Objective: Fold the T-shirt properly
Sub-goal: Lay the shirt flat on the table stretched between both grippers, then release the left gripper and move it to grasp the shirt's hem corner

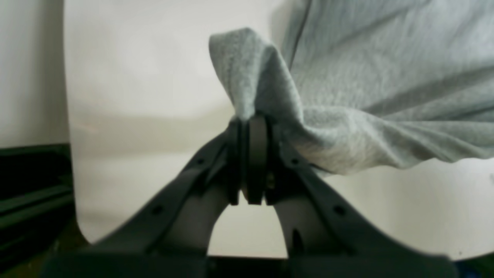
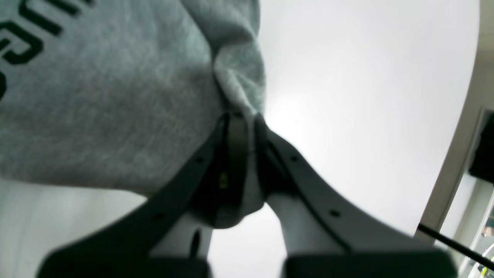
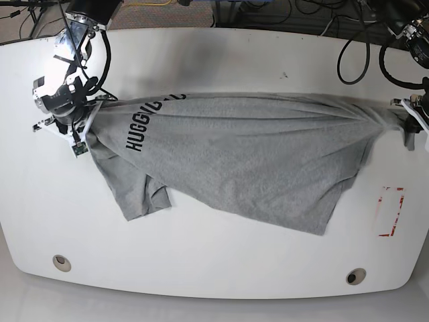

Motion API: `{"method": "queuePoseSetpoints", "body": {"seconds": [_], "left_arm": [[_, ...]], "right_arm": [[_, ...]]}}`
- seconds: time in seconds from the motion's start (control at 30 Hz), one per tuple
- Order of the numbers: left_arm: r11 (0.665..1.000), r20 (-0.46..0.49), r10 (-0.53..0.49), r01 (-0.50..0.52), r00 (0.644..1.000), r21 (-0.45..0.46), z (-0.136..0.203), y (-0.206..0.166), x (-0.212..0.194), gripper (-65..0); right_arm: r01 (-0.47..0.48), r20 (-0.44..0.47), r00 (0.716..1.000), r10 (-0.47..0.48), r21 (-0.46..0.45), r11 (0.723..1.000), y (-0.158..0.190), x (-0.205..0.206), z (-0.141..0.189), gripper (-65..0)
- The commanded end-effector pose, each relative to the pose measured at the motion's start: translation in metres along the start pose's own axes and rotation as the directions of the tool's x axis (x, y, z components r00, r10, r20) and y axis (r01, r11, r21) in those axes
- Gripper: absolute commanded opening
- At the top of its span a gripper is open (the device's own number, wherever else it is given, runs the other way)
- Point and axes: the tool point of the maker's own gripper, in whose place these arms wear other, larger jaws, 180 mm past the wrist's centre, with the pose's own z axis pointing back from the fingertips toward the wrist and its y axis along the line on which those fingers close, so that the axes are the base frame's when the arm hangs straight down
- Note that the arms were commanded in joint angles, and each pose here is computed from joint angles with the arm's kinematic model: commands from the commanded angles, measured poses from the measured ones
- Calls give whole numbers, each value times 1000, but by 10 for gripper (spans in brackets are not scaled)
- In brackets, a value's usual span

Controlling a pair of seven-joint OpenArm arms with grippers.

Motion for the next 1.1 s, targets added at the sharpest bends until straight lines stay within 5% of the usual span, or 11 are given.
{"method": "queuePoseSetpoints", "body": {"seconds": [0.0,0.2,0.57,0.73,1.07], "left_arm": [[999,31,-28,28,999,19,7,5,9,-650],[999,-4,-41,42,999,22,8,7,-2,-614],[998,-44,-57,58,997,11,7,3,-14,-231],[998,-24,-56,56,998,8,7,2,-8,-222],[999,179,-34,37,983,-16,1,-5,71,-221]], "right_arm": [[-4,21,1000,4,-20,1000,-5,4,5,-628],[10,30,999,-11,20,1000,12,-2,2,-628],[11,28,1000,-11,26,1000,15,-5,2,-628],[11,32,999,-12,24,1000,15,-3,2,-628],[12,37,999,-13,23,1000,14,-1,2,-628]]}}
